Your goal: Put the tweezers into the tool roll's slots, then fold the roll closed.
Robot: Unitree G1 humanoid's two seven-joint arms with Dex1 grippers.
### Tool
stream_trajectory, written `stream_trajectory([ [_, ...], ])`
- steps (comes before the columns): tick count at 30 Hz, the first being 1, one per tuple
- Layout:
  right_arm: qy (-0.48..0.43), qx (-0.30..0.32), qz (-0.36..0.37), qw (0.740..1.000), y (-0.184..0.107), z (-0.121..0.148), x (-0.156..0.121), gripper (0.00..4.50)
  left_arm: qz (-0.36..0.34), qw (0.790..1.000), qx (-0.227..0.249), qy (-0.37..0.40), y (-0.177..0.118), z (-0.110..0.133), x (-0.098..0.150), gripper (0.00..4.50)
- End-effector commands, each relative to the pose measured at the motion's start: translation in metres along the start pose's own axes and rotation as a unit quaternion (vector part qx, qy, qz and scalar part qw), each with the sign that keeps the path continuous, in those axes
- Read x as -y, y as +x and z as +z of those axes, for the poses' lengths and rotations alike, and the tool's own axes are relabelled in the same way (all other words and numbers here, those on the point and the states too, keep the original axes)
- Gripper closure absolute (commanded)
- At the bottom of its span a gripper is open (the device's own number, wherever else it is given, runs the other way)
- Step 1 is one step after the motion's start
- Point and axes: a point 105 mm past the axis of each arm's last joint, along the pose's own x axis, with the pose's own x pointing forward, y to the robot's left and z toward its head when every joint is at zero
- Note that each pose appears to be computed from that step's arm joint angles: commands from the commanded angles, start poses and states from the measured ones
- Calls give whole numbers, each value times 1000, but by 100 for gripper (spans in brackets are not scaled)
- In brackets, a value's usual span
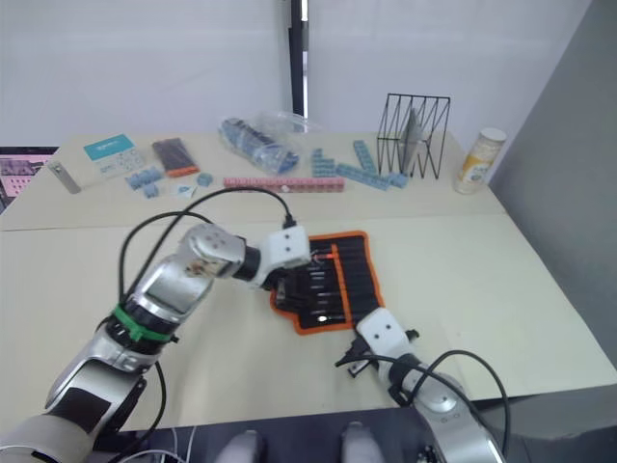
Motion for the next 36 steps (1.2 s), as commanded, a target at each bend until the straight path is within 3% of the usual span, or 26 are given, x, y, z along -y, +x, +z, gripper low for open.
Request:
stream_trajectory([
  [1,13,-9,-9,1000,-4,-7,4,450,53,997,52,-20,-32,-5,-12,2],
  [6,10,61,-22,998,-13,22,8,450,157,979,121,-58,-71,-38,-23,2],
  [11,7,102,-46,994,-28,42,18,450,228,963,124,-76,-101,-78,-20,2],
  [17,33,118,-88,989,-42,46,35,265,253,945,152,-139,-134,-110,2,0],
  [24,66,76,-129,987,-48,14,60,20,297,932,149,-144,-153,-121,8,0],
  [25,66,71,-128,987,-49,10,62,1,302,930,149,-144,-154,-121,8,0],
  [28,62,64,-99,991,-44,9,55,1,308,928,149,-144,-153,-120,9,0],
  [32,13,58,-1,998,-29,20,15,1,294,934,142,-147,-150,-120,16,0],
  [36,-50,82,43,994,-3,43,-19,1,268,944,129,-144,-146,-124,28,0],
])
